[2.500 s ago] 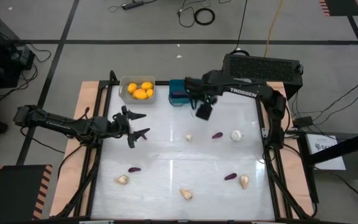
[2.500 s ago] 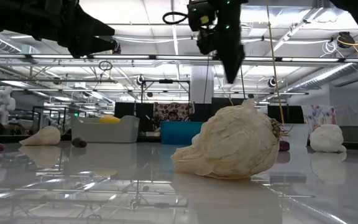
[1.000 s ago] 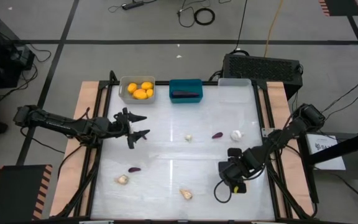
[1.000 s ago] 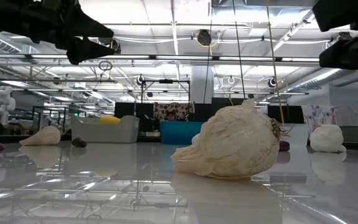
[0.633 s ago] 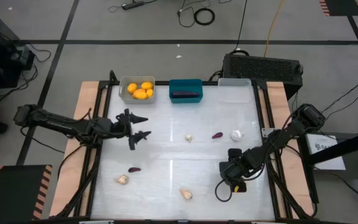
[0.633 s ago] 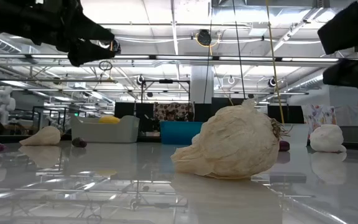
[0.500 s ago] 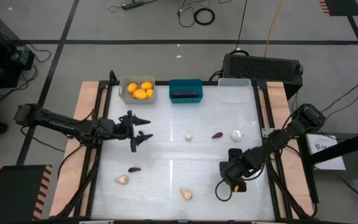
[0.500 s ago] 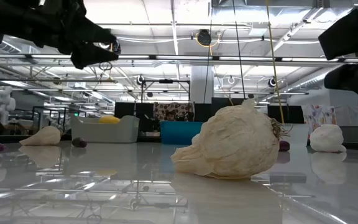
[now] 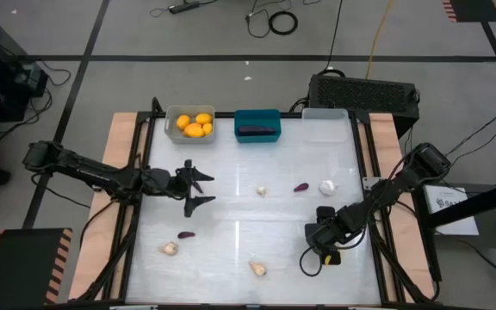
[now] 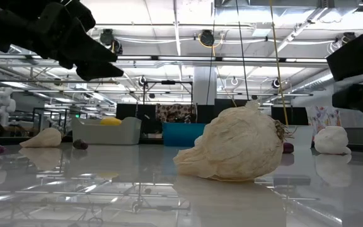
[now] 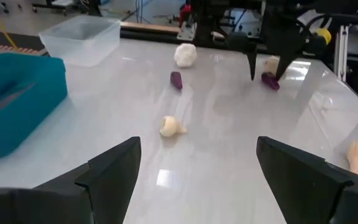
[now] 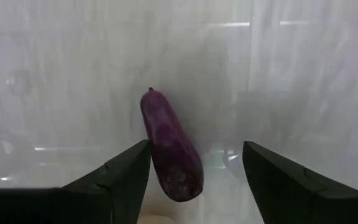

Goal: Sort produce into baskets
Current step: Put the bottom right eggplant into the blue bin

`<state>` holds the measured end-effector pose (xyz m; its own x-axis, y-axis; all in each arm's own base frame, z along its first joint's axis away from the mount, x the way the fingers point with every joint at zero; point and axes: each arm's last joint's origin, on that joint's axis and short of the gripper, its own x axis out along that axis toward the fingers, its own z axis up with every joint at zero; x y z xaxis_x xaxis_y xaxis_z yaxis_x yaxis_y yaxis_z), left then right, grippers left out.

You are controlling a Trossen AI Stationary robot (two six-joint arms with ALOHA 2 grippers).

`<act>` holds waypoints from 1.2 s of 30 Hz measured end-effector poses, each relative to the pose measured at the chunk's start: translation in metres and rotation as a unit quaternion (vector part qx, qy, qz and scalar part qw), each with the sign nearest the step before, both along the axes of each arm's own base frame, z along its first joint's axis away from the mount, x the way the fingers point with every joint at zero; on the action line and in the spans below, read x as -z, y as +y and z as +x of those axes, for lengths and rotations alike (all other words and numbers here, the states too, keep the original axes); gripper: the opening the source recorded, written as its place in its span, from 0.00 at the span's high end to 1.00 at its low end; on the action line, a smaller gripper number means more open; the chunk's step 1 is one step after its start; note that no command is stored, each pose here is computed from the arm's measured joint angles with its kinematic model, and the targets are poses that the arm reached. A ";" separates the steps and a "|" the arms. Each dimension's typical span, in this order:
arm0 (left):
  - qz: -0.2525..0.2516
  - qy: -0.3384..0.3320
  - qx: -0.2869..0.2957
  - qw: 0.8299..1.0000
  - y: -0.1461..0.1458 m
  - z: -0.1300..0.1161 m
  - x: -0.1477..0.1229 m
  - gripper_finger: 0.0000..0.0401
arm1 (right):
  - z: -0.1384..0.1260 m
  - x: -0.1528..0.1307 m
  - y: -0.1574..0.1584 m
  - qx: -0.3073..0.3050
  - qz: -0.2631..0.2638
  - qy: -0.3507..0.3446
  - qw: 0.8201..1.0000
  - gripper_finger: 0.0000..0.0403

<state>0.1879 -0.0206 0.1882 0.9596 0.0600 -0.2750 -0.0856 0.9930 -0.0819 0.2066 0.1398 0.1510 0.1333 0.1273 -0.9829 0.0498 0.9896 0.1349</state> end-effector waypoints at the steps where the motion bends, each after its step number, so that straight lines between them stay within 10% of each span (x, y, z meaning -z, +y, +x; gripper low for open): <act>1: 0.000 0.001 0.001 1.000 0.000 0.000 0.000 0.18 | 0.000 0.000 0.000 -0.005 -0.001 -0.001 1.000 0.40; 19: -0.001 -0.001 0.001 1.000 0.000 0.000 0.000 0.18 | 0.008 -0.003 0.007 -0.031 0.083 -0.011 0.996 0.92; 27: -0.002 -0.003 0.000 1.000 0.000 0.000 0.000 0.18 | 0.032 -0.022 -0.005 -0.041 0.095 -0.054 0.993 0.97; 36: -0.003 -0.003 0.000 1.000 0.000 0.000 0.000 0.18 | 0.084 -0.072 -0.049 -0.100 -0.061 -0.211 0.970 0.96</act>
<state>0.1883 -0.0204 0.1887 0.9613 0.0585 -0.2694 -0.0852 0.9924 -0.0886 0.2910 0.0908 0.2226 0.5123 0.0779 -0.8553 -0.1787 0.9838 -0.0175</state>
